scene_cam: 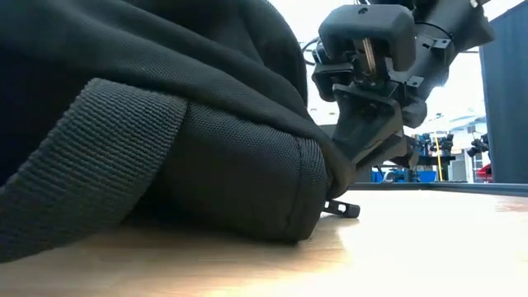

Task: Unpack backpack
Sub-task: Open the black backpack

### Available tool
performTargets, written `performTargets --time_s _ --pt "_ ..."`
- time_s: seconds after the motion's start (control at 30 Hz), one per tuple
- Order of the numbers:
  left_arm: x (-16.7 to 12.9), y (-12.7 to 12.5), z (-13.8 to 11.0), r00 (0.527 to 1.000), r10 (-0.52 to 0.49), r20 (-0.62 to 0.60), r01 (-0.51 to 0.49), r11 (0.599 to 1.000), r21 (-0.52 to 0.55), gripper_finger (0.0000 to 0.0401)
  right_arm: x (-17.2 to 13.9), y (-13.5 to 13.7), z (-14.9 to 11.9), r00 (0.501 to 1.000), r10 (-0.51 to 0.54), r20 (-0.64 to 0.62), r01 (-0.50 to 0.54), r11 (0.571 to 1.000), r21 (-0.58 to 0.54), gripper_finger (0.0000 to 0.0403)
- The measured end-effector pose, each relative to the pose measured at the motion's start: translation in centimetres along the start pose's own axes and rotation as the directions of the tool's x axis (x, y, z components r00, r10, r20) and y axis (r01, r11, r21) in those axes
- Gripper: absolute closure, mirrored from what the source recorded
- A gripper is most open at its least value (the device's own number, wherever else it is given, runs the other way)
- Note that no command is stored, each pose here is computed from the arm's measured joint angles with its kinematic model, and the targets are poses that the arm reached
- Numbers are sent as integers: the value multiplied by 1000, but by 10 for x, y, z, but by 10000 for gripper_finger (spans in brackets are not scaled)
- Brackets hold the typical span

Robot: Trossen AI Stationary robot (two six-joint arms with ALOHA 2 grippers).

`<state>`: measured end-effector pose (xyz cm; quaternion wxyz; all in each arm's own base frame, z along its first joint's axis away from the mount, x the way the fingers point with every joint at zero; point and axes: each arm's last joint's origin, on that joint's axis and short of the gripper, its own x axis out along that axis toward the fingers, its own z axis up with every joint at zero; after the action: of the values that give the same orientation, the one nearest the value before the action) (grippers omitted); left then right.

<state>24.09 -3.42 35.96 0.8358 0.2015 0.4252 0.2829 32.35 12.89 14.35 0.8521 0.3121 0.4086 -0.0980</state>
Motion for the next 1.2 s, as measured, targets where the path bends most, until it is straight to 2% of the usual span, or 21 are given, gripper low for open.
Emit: performTargets --time_s 0.13,0.2,0.4,0.53,0.7,0.8,0.93,1.2 --pt "-6 -13 7 980 -191 62 192 981 3 401 0 1 1 1000 8 10 -8 1000 -13 382" --pt "-12 -23 9 968 -233 90 231 972 33 401 0 2 1 1000 24 14 -23 999 -40 382" --pt "-30 -39 6 947 -297 123 285 952 112 401 -3 9 -5 998 63 2 -62 994 -86 379" --pt "-45 -57 1 914 -373 159 346 922 173 401 -5 16 -16 994 93 -51 -99 989 -114 374" --pt "-51 -87 -15 870 -462 171 408 871 275 401 -10 34 -26 972 227 -57 -234 946 -223 360" --pt "-50 -100 -26 859 -490 151 436 853 288 401 -14 45 -27 950 312 -15 -302 905 -299 346" --pt "-49 -112 -39 858 -498 124 450 846 285 401 -16 52 -25 931 364 32 -329 871 -365 318" --pt "-61 -125 -53 833 -539 127 482 819 313 401 -17 49 -19 929 369 28 -330 861 -388 254"
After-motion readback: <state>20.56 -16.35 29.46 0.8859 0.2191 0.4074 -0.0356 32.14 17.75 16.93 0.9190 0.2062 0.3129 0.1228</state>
